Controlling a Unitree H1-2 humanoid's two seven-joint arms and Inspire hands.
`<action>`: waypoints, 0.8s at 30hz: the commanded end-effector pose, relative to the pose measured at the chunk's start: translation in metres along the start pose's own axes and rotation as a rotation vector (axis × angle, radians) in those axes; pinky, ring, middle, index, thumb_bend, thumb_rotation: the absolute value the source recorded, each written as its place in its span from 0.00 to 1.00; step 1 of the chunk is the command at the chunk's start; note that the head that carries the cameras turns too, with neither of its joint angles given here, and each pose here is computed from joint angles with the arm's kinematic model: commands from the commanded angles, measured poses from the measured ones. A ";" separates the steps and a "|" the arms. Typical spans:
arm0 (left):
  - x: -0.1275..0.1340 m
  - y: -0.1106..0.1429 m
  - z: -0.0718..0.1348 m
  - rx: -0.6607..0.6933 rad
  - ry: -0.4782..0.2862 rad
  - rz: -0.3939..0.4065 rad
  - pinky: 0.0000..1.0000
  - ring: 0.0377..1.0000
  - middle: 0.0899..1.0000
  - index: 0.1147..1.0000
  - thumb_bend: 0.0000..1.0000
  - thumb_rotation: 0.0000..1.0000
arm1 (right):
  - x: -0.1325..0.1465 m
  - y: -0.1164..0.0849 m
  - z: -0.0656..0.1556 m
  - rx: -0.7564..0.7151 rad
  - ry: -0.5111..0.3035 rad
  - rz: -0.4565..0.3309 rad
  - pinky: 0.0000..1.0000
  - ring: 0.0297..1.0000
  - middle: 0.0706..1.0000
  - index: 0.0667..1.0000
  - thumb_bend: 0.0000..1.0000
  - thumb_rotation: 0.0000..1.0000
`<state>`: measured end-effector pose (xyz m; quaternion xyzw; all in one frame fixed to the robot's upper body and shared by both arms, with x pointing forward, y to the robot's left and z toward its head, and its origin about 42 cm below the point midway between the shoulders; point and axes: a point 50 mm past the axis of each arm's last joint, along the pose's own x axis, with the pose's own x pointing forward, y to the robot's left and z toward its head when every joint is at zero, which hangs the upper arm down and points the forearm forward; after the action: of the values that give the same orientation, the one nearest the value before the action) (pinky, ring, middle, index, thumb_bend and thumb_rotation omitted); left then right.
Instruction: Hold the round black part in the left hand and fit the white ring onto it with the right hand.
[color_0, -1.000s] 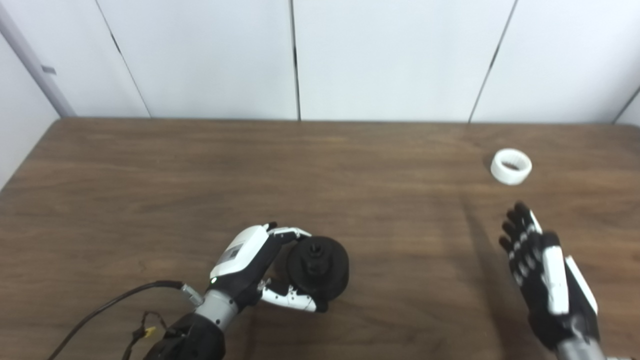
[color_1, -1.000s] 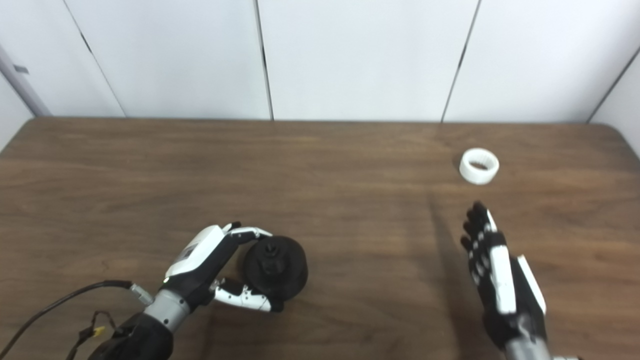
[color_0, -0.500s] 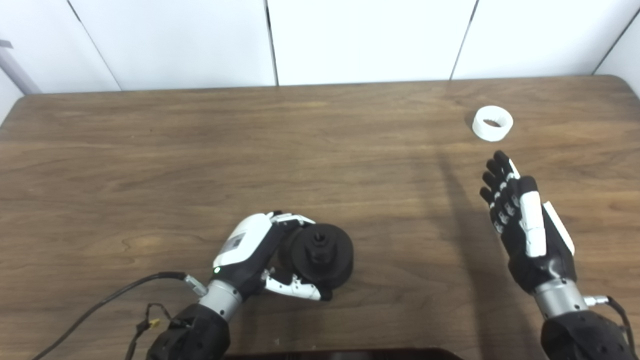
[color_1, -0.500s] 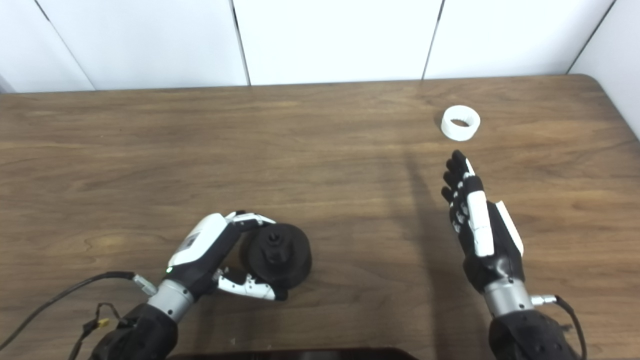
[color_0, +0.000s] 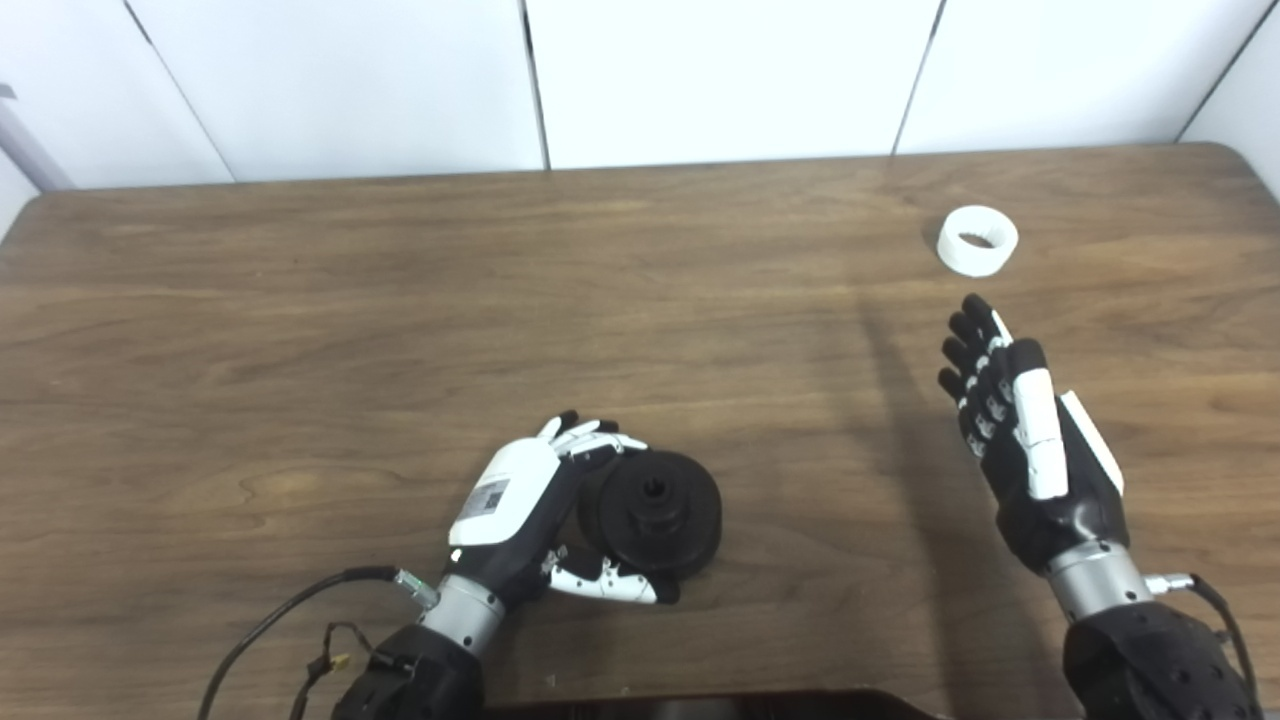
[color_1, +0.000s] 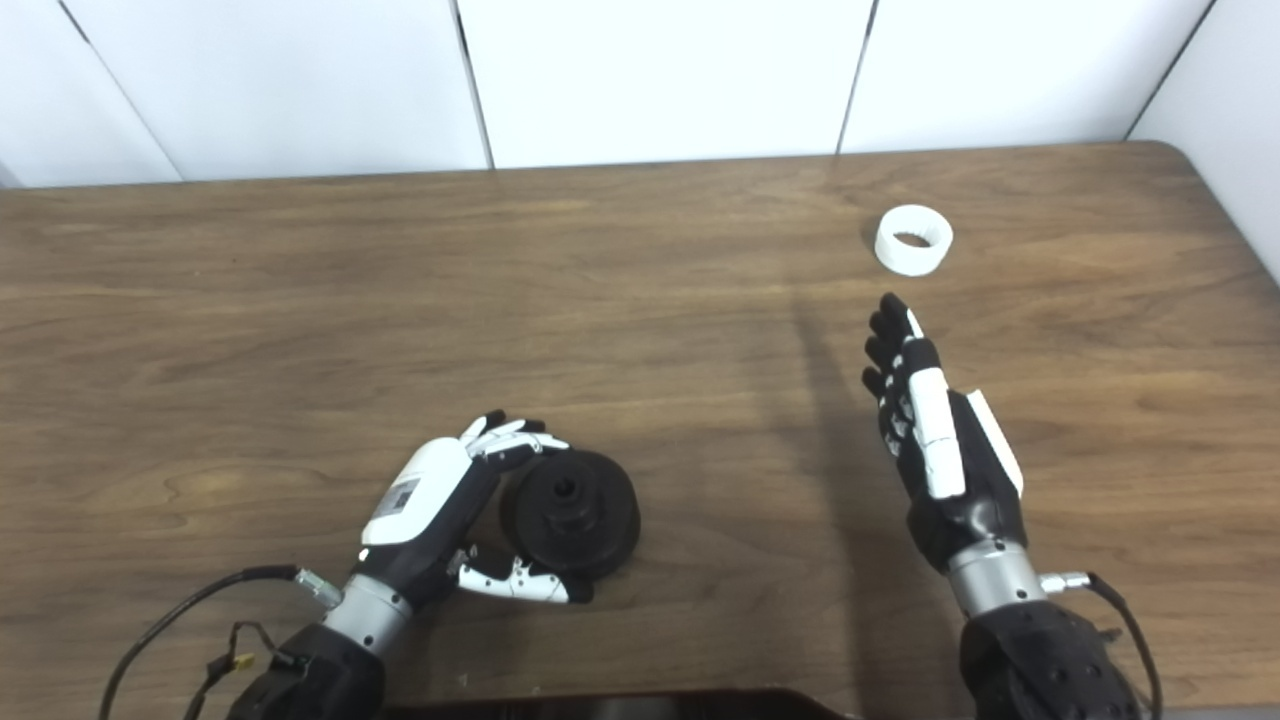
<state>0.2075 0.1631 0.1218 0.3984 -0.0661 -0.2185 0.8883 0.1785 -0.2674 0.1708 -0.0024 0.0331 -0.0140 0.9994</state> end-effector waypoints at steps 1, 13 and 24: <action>-0.001 -0.004 -0.005 0.013 0.021 -0.008 1.00 0.89 0.78 0.42 0.52 0.06 | 0.005 0.007 0.018 0.016 -0.105 0.002 1.00 1.00 1.00 1.00 0.61 1.00; -0.004 -0.015 -0.012 0.013 0.035 -0.043 1.00 0.88 0.76 0.42 0.52 0.06 | 0.004 0.006 0.019 0.014 -0.106 0.003 1.00 1.00 1.00 1.00 0.62 1.00; -0.010 -0.014 -0.022 -0.008 0.050 -0.082 1.00 0.89 0.78 0.42 0.52 0.06 | 0.003 0.013 0.011 0.013 -0.097 0.004 1.00 1.00 1.00 1.00 0.66 1.00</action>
<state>0.2069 0.1660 0.1139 0.3947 -0.0700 -0.2229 0.8886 0.1791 -0.2630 0.1704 -0.0085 0.0318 -0.0095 0.9994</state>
